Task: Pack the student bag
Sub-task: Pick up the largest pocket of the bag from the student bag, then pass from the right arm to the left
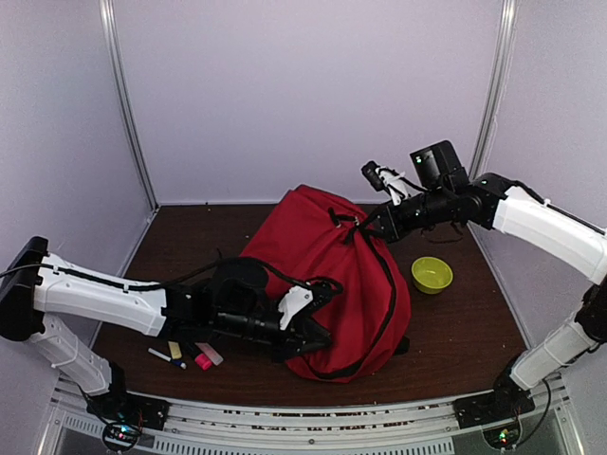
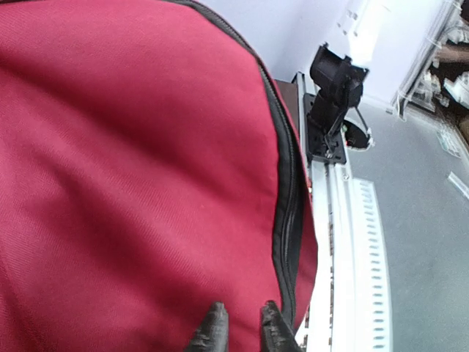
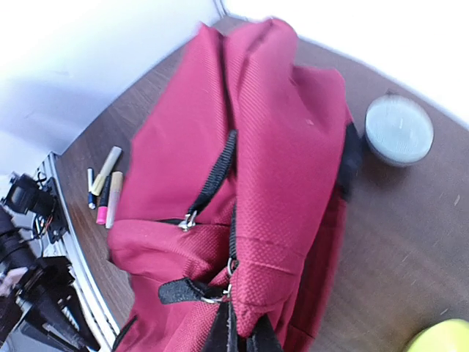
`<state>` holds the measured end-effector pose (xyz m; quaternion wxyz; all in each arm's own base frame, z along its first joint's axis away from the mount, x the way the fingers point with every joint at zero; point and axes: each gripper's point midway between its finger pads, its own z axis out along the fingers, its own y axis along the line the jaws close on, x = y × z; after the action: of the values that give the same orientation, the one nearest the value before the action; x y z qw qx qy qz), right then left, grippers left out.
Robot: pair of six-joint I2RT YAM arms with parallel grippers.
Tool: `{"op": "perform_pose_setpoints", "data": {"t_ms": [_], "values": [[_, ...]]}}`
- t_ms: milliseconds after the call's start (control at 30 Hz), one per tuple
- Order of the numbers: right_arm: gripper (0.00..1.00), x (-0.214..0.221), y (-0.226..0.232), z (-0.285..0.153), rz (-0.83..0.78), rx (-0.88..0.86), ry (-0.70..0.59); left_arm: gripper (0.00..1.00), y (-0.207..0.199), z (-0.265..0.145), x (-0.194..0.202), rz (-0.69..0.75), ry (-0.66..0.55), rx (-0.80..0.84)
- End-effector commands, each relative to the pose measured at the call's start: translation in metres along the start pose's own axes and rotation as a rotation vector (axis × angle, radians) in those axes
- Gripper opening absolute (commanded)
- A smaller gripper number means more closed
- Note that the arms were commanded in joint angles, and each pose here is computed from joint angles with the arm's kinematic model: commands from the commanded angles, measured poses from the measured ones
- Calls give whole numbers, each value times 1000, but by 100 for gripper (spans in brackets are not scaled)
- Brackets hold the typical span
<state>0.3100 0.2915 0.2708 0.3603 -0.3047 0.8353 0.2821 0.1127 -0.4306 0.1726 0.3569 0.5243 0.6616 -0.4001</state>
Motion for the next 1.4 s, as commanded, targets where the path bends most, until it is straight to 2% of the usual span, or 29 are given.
{"op": "perform_pose_setpoints", "data": {"t_ms": [0,67,100,167,267,367,467,500,633,700,833,967,1067,1233,1300,1333,1367], "values": [[0,-71,34,-62,-257,-62,-252,32,-25,-4,-42,185,-82,7],[0,-73,51,-71,-317,-130,-257,43,-48,-21,-62,280,-132,36],[0,-74,58,-74,-337,-151,-257,50,-54,-30,-70,279,-144,56],[0,-74,68,-77,-360,-176,-249,54,-48,-49,-84,246,-125,40],[0,-65,90,-76,-409,-243,-214,58,-21,-81,-103,229,-127,-54],[0,-46,111,-73,-494,-287,-154,71,18,-128,-122,213,-168,-199],[0,-28,132,-73,-569,-342,-120,77,70,-162,-125,179,-113,-352],[0,-22,139,-73,-585,-367,-114,80,79,-168,-125,206,-90,-368],[0,-5,156,-72,-641,-421,-90,94,79,-167,-113,496,38,-324],[0,-1,158,-69,-643,-416,-72,98,91,-166,-118,547,39,-341],[0,7,164,-70,-639,-435,-58,98,116,-152,-129,543,90,-297],[0,17,172,-70,-647,-459,-59,98,144,-134,-134,594,146,-309],[0,20,174,-70,-646,-462,-55,98,166,-120,-140,578,176,-325],[0,20,172,-67,-646,-445,-63,97,172,-76,-127,513,196,-172],[0,20,172,-69,-654,-447,-70,85,174,-68,-118,480,218,-141],[0,21,172,-69,-658,-445,-72,72,172,-66,-114,469,228,-122],[0,21,170,-70,-661,-434,-77,54,169,-65,-112,462,227,-106]]}}
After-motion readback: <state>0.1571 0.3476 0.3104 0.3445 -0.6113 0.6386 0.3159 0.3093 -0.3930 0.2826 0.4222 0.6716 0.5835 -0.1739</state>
